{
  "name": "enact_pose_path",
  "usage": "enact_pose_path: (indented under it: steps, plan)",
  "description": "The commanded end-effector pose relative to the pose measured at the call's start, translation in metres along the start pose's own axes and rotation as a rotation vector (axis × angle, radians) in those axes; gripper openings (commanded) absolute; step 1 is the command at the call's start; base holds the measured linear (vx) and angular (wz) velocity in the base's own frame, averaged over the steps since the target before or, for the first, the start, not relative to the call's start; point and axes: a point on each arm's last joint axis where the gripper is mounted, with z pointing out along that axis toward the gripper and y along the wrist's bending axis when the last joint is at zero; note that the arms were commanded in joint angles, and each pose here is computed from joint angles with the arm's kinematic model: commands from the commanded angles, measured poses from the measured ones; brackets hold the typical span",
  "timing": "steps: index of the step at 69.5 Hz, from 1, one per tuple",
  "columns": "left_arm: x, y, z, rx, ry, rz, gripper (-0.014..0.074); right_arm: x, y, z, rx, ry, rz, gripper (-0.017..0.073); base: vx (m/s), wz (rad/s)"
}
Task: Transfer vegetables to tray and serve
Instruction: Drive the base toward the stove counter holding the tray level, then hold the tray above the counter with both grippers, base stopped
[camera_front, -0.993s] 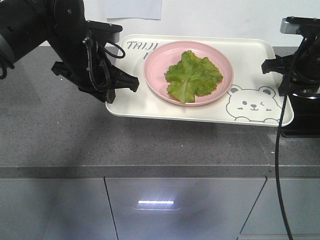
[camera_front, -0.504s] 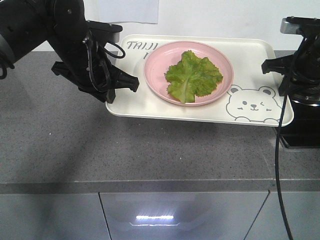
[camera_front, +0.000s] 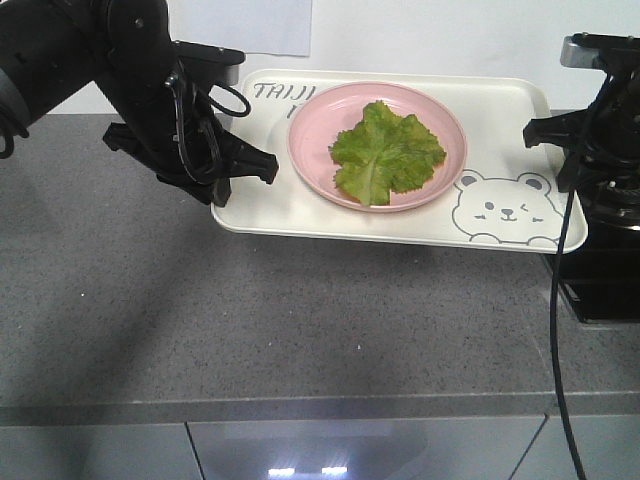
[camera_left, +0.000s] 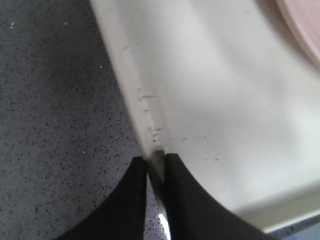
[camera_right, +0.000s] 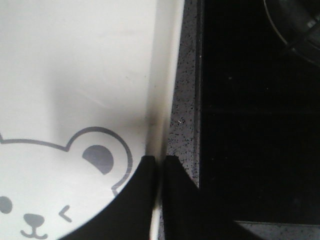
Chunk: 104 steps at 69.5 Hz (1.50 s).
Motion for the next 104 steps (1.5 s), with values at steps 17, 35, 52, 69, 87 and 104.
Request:
enact_pose_path:
  steps: [17, 35, 52, 69, 87, 104]
  plan:
    - [-0.0032, -0.0156, -0.0406, 0.107, -0.149, 0.024, -0.0006, 0.0021, 0.0178, -0.0322, -0.095, -0.068, -0.025, -0.0006, 0.10, -0.02]
    - [-0.0032, -0.0156, -0.0406, 0.107, -0.149, 0.024, -0.0006, 0.0021, 0.0178, -0.0322, -0.095, -0.068, -0.025, -0.0006, 0.09, -0.02]
    - [-0.0032, -0.0156, -0.0406, 0.107, -0.149, 0.024, -0.0006, 0.0021, 0.0178, -0.0322, -0.095, -0.068, -0.025, -0.0006, 0.08, -0.01]
    - [-0.0032, -0.0156, -0.0406, 0.107, -0.149, 0.024, -0.0006, 0.0021, 0.0178, -0.0322, -0.095, -0.068, -0.025, -0.0006, 0.06, 0.00]
    - [-0.0032, -0.0156, -0.0406, 0.107, -0.149, 0.024, -0.0006, 0.0021, 0.0178, -0.0322, -0.095, -0.068, -0.025, -0.0006, 0.05, 0.00]
    - [-0.0032, -0.0156, -0.0406, 0.107, -0.149, 0.024, -0.0006, 0.0021, 0.0178, -0.0322, -0.095, -0.068, -0.025, -0.0006, 0.04, 0.00]
